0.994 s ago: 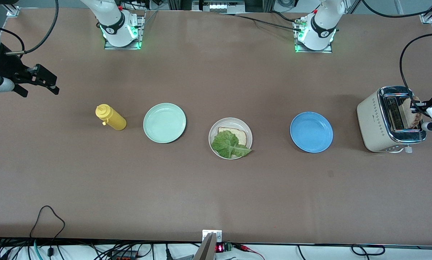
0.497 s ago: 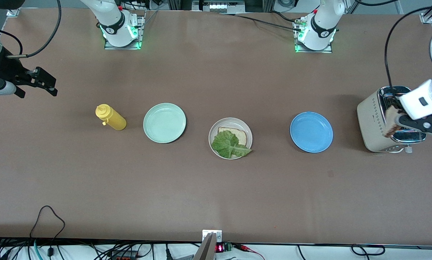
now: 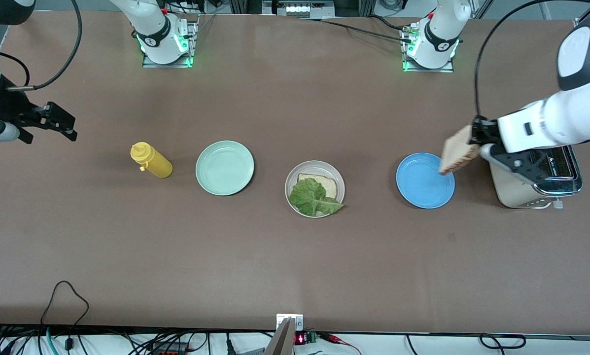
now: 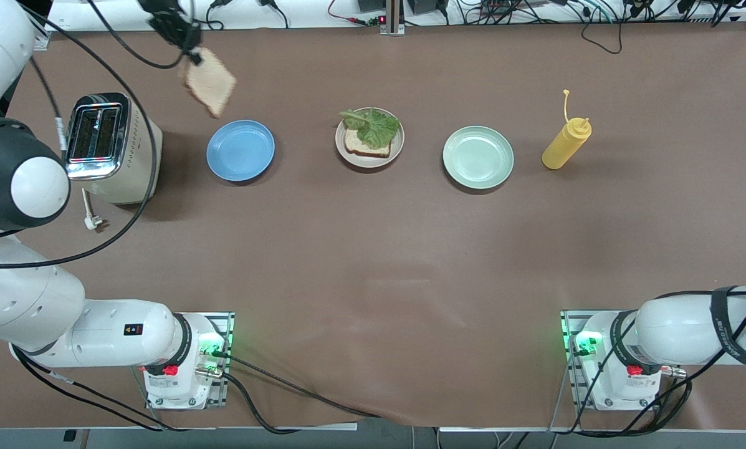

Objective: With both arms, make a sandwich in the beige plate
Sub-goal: 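Carry the bread slice over the lettuce on the beige plate with the left gripper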

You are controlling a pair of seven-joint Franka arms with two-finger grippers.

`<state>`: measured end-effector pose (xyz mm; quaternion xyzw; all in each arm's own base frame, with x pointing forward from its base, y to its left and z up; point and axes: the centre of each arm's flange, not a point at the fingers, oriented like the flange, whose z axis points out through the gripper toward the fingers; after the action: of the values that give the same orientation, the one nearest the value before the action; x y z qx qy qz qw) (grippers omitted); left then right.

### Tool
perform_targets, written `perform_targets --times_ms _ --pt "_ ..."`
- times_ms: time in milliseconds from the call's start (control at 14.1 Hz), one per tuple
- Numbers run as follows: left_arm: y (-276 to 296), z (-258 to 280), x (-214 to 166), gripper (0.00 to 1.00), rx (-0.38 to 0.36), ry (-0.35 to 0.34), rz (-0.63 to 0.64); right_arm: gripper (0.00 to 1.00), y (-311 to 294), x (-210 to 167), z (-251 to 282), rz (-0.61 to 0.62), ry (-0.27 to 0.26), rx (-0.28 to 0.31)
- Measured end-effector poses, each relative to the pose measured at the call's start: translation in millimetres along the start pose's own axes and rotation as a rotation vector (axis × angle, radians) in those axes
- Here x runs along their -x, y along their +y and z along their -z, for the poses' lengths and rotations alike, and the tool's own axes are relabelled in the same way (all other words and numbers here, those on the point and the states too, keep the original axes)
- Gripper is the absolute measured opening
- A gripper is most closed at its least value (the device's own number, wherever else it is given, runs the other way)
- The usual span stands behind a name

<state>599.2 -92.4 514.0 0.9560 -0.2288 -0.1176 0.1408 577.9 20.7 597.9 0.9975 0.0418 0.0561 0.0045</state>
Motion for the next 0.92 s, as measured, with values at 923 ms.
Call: perform_targets --times_ms 923 --pt "47 -266 -158 0.09 1.006 0.252 -0.093 1.0 5 0 3 -0.012 -0.013 0.0"
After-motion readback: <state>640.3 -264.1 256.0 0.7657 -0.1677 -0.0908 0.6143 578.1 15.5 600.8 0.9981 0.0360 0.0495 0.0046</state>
